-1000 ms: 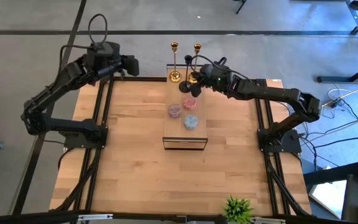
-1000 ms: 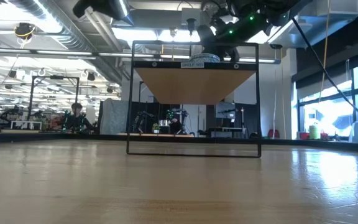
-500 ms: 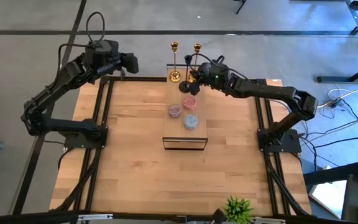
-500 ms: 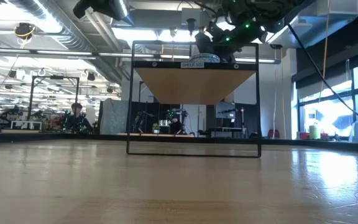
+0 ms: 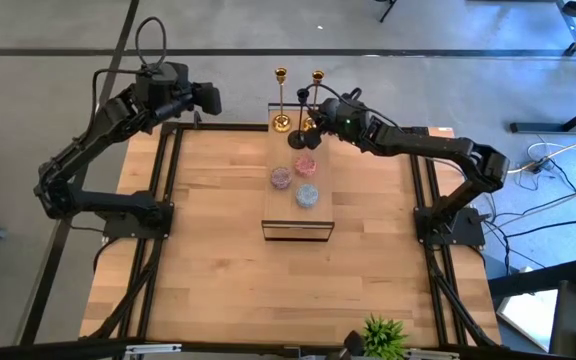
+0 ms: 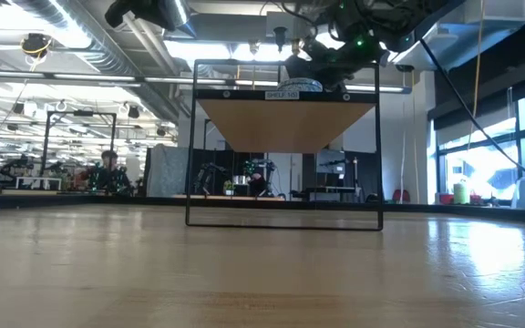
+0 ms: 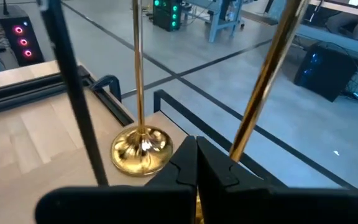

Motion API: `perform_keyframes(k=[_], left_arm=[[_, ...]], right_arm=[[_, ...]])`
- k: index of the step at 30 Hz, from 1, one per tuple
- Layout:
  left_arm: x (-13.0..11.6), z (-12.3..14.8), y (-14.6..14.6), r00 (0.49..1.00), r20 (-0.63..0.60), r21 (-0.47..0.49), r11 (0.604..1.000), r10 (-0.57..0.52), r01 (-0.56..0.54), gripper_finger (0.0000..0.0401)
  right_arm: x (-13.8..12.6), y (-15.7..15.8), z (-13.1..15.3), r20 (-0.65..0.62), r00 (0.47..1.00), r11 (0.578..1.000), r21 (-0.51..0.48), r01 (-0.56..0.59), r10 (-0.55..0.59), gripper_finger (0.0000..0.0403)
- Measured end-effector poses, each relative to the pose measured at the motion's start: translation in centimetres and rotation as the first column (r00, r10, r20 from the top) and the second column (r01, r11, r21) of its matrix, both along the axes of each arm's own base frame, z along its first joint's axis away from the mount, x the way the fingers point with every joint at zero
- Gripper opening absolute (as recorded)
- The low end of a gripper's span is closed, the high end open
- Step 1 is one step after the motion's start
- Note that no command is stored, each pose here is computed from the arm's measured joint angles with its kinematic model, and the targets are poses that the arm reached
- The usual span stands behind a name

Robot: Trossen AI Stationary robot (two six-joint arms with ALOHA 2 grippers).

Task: Pick & Place candle stick holders
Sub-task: Put the gold candle holder on the shelf

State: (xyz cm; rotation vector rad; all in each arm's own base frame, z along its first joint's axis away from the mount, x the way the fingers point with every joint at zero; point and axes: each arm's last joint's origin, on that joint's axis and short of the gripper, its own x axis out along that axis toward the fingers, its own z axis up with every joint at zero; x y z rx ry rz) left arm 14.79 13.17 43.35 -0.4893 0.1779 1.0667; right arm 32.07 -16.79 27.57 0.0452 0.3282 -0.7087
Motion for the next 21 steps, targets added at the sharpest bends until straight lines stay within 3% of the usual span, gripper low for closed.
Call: perform_keyframes(k=[21], left_arm=[[-0.05,0.06,0.13,1.0,-0.007,0.011,1.0,-0.005,0.005,0.0002]], right_arm=[[-0.14,-0.11,-0.07,-0.016,0.997,0.997,-0.018,0.078,-0.078,0.0]])
